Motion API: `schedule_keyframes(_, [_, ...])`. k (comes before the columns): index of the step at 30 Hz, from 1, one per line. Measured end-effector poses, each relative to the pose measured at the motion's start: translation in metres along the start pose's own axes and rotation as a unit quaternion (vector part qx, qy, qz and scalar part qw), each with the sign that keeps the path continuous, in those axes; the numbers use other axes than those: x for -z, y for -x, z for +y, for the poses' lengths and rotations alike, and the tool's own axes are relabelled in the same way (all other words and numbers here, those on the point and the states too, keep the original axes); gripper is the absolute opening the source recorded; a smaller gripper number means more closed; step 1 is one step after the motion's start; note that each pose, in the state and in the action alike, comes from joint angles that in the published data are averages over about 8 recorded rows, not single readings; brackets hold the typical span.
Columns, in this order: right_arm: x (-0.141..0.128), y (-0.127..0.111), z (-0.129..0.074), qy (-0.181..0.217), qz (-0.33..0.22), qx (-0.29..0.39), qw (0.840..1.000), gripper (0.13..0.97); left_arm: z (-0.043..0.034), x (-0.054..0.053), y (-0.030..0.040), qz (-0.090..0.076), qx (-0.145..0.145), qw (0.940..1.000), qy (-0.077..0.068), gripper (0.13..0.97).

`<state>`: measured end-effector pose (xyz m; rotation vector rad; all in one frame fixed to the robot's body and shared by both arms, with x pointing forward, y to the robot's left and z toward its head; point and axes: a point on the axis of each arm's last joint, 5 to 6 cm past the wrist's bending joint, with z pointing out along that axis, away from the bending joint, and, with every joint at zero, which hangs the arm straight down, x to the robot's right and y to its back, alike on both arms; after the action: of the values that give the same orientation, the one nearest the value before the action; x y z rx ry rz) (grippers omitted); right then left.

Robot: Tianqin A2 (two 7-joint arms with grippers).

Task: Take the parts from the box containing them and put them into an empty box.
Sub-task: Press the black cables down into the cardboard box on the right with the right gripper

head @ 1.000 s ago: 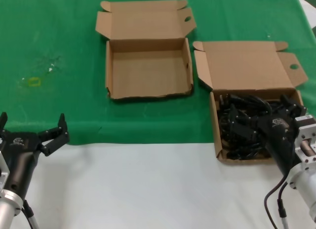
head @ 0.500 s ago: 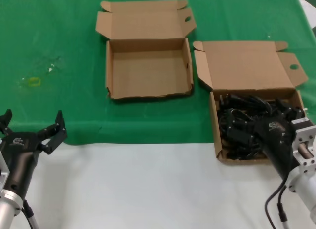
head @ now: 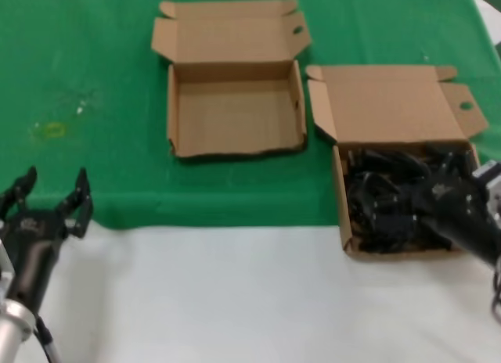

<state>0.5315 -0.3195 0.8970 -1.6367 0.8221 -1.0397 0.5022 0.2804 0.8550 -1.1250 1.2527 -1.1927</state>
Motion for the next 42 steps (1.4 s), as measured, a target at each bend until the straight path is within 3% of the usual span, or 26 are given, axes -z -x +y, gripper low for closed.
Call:
schedule_keyframes(4, [0.003, -0.034, -0.024, 0.038, -0.071, 0.051, 0.995, 0.966, 0.0, 0.0, 0.0, 0.0, 0.0, 1.0, 0.0, 0.509])
schedule_keyframes(9, [0.007, -0.073, -0.052, 0.098, -0.141, 0.116, 0.978, 0.966, 0.0, 0.0, 0.0, 0.0, 0.0, 1.0, 0.0, 0.383])
schedule_keyframes(11, [0.007, -0.087, -0.062, 0.12, -0.163, 0.14, 0.969, 0.966, 0.0, 0.0, 0.0, 0.0, 0.0, 1.0, 0.0, 0.333])
schedule_keyframes(15, [0.003, -0.114, -0.076, 0.158, -0.201, 0.182, 0.95, 0.966, 0.0, 0.0, 0.0, 0.0, 0.0, 1.0, 0.0, 0.333])
schedule_keyframes(23, [-0.022, -0.157, -0.098, 0.218, -0.257, 0.255, 0.906, 0.966, 0.0, 0.0, 0.0, 0.0, 0.0, 1.0, 0.0, 0.204])
schedule_keyframes(31, [-0.056, -0.173, -0.108, 0.236, -0.275, 0.296, 0.884, 0.966, 0.0, 0.0, 0.0, 0.0, 0.0, 1.0, 0.0, 0.154])
schedule_keyframes(42, [-0.097, -0.187, -0.111, 0.228, -0.26, 0.306, 0.887, 0.966, 0.0, 0.0, 0.0, 0.0, 0.0, 1.0, 0.0, 0.144])
